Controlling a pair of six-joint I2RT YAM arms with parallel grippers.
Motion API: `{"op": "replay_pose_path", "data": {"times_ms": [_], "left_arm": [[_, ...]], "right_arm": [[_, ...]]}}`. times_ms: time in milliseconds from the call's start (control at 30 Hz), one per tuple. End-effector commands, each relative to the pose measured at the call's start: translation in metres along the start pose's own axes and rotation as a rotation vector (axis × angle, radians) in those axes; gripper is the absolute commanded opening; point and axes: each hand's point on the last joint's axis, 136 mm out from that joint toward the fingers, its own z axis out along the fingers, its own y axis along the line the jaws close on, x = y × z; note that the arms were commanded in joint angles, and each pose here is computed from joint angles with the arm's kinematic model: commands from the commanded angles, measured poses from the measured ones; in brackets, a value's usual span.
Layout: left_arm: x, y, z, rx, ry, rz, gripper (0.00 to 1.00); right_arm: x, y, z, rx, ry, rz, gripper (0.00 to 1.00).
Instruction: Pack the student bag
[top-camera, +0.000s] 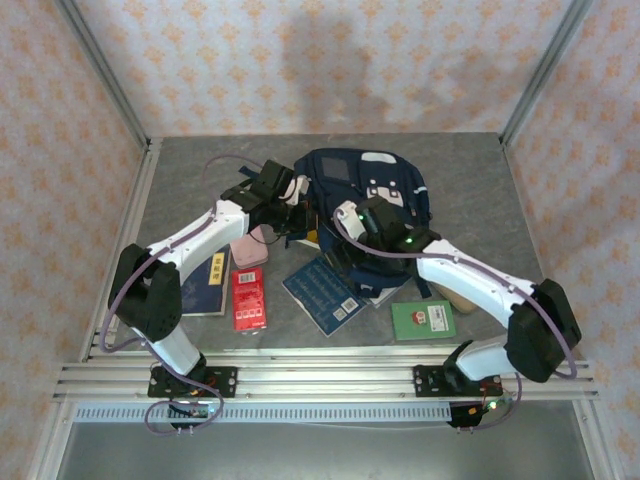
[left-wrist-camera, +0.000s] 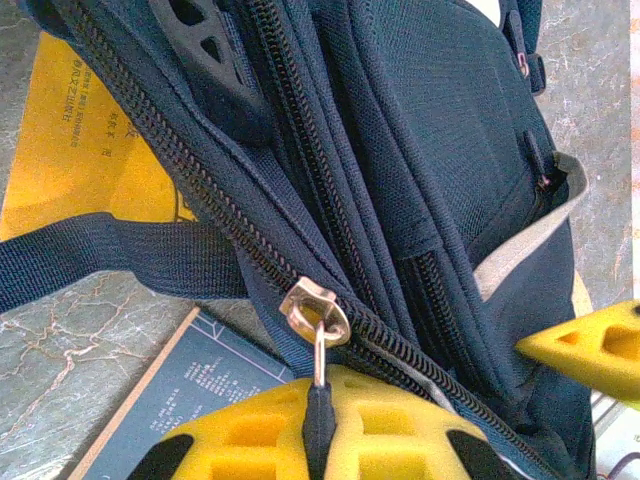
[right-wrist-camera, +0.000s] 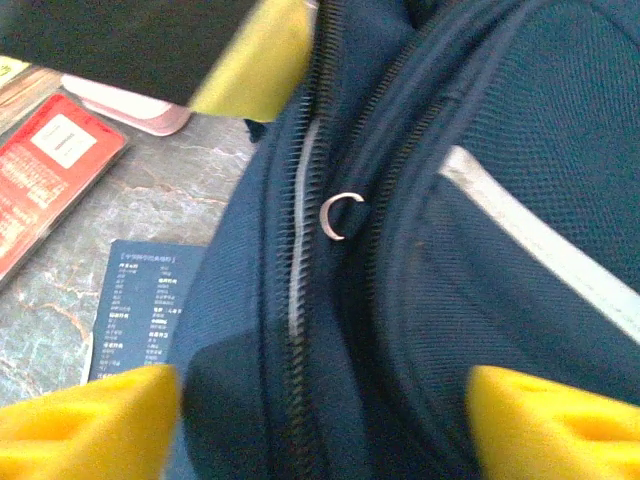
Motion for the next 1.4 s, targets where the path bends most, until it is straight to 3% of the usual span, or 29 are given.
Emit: {"op": "replay_pose_path", "data": {"times_ms": [0, 33, 67, 100, 400, 767, 967, 1233, 1367], "left_arm": [[-0.013, -0.021, -0.023, 0.040, -0.067, 0.072, 0.00], [-0.012, -0.018, -0.023, 0.022, -0.059, 0.086, 0.00], [-0.011, -0.015, -0.023, 0.008, -0.053, 0.097, 0.00], [-0.010, -0.011, -0.022, -0.013, -0.047, 0.110, 0.00], [-0.020, 0.025, -0.013, -0.107, -0.021, 0.108, 0.02], [-0.050, 0.067, 0.012, -0.190, 0.002, 0.070, 0.07], [-0.069, 0.083, 0.027, -0.200, 0.001, 0.045, 0.17], [-0.085, 0.079, 0.043, -0.137, 0.014, 0.028, 0.22], [-0.094, 0.068, 0.030, -0.112, -0.029, 0.033, 0.35]], "right_arm": [[-0.005, -0.004, 0.002, 0.032, 0.024, -0.013, 0.30], [-0.006, -0.005, 0.001, 0.037, 0.017, -0.014, 0.13], [-0.007, -0.006, 0.000, 0.041, 0.010, -0.015, 0.03], [-0.006, -0.005, -0.001, 0.043, 0.006, -0.016, 0.00], [0.007, -0.004, -0.004, 0.036, 0.042, -0.023, 0.00], [0.000, 0.007, -0.018, -0.020, -0.024, -0.049, 0.00], [0.002, 0.016, -0.020, -0.071, -0.050, -0.064, 0.00], [-0.005, 0.012, -0.017, -0.047, -0.088, -0.041, 0.00], [-0.012, 0.010, -0.017, -0.039, -0.128, -0.010, 0.00]]}}
